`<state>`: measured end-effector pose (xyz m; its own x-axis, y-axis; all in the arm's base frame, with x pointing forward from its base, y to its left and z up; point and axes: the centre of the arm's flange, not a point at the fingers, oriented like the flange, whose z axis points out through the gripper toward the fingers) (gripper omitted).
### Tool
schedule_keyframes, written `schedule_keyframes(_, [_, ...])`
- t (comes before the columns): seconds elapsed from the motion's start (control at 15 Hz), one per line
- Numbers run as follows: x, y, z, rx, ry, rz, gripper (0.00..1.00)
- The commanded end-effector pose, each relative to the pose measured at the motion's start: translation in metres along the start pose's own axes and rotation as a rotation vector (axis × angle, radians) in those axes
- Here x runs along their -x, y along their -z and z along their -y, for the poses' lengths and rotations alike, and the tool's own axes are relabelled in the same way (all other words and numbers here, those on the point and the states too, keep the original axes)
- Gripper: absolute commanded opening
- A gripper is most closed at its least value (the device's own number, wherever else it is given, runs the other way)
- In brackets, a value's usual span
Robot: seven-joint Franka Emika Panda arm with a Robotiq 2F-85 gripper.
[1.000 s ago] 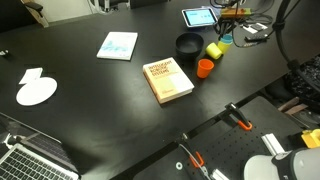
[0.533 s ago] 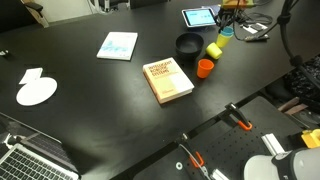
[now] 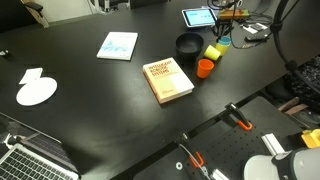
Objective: Unstack the cups and place the yellow cup upright.
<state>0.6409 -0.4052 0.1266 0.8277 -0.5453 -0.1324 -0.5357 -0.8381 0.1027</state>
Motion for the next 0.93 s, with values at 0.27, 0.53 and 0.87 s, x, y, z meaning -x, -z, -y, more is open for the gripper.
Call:
schedule_keyframes(0.27, [-0.003, 0.007, 0.0, -0.002, 0.012, -0.012, 0.29])
schedule_keyframes(0.53, [-0.004, 0.008, -0.005, -0.039, -0.006, -0.008, 0.53])
schedule_keyframes(0.87, [-0.007, 0.006, -0.011, -0.097, -0.036, 0.004, 0.3])
